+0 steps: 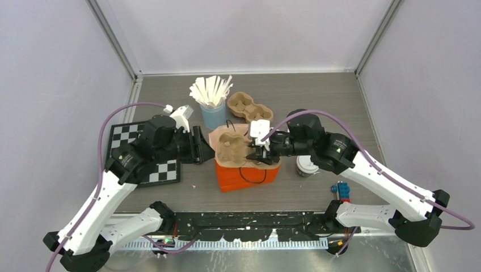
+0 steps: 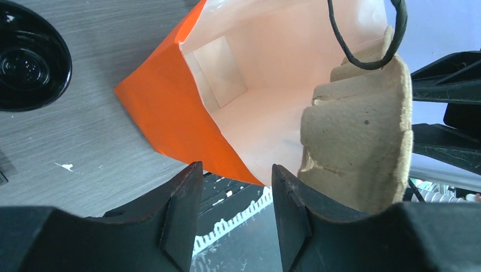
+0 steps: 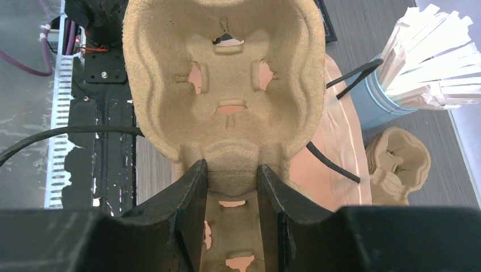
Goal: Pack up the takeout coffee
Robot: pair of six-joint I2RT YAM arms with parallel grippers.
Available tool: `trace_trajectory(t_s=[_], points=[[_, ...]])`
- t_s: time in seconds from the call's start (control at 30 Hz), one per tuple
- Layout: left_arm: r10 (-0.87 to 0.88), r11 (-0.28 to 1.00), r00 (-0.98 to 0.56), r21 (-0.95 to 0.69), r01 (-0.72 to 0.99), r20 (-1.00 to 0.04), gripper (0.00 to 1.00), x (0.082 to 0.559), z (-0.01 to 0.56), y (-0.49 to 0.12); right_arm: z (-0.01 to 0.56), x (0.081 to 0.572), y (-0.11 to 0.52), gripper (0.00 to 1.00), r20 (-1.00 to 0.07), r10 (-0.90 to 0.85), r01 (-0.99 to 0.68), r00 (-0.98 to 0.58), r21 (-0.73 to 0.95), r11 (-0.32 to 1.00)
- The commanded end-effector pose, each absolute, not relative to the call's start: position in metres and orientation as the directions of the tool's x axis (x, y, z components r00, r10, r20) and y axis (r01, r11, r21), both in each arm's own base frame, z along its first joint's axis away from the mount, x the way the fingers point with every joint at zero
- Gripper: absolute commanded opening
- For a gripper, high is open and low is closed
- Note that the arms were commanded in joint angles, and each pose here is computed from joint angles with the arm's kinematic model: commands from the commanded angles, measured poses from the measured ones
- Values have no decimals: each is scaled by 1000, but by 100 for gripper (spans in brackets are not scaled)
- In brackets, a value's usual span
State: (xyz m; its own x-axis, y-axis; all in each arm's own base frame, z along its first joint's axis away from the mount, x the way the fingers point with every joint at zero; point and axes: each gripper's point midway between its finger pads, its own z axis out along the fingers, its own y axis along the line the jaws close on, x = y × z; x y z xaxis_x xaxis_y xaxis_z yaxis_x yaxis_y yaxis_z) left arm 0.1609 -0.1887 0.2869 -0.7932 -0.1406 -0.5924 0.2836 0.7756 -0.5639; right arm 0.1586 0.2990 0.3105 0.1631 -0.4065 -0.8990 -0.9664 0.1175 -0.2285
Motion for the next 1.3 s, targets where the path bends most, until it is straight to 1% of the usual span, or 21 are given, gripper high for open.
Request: trace_trajectory(t_s=[0.0,0.2,0.27,0.33,0.47,0.57,0.8,1.03,1.13,1.27], points=[[-200,773,-803,-593,223,-562,50,165,285,-190,332,169,306,31,-900,-377,-947,219,-289,139],[-195,795,-791,-565,219,-581,48,178,280,-191,343,180,312,31,-887,-377,-928,267,-342,147],[-189,798,-795,-562,217,-576,46,180,278,-193,344,181,314,31,-885,-378,-927,271,-346,144],[-178,799,-802,-559,221,-570,38,180,277,-195,341,183,314,31,-882,-386,-927,271,-347,143],[-162,799,-795,-551,243,-585,12,179,277,-194,340,188,313,31,-882,-389,-926,267,-346,149],[-135,788,-776,-541,293,-617,0,177,277,-194,338,191,315,31,-881,-391,-929,267,-343,137],[-69,708,-757,-567,421,-649,0,166,284,-208,363,187,324,31,-901,-330,-936,282,-334,114],[-61,647,-745,-594,477,-665,0,164,291,-221,370,184,332,31,-923,-274,-945,269,-308,110],[-47,633,-732,-587,504,-679,0,162,294,-221,363,188,332,30,-921,-287,-945,264,-307,116],[-39,620,-714,-577,532,-699,0,158,296,-220,339,190,328,31,-915,-326,-951,239,-288,113]])
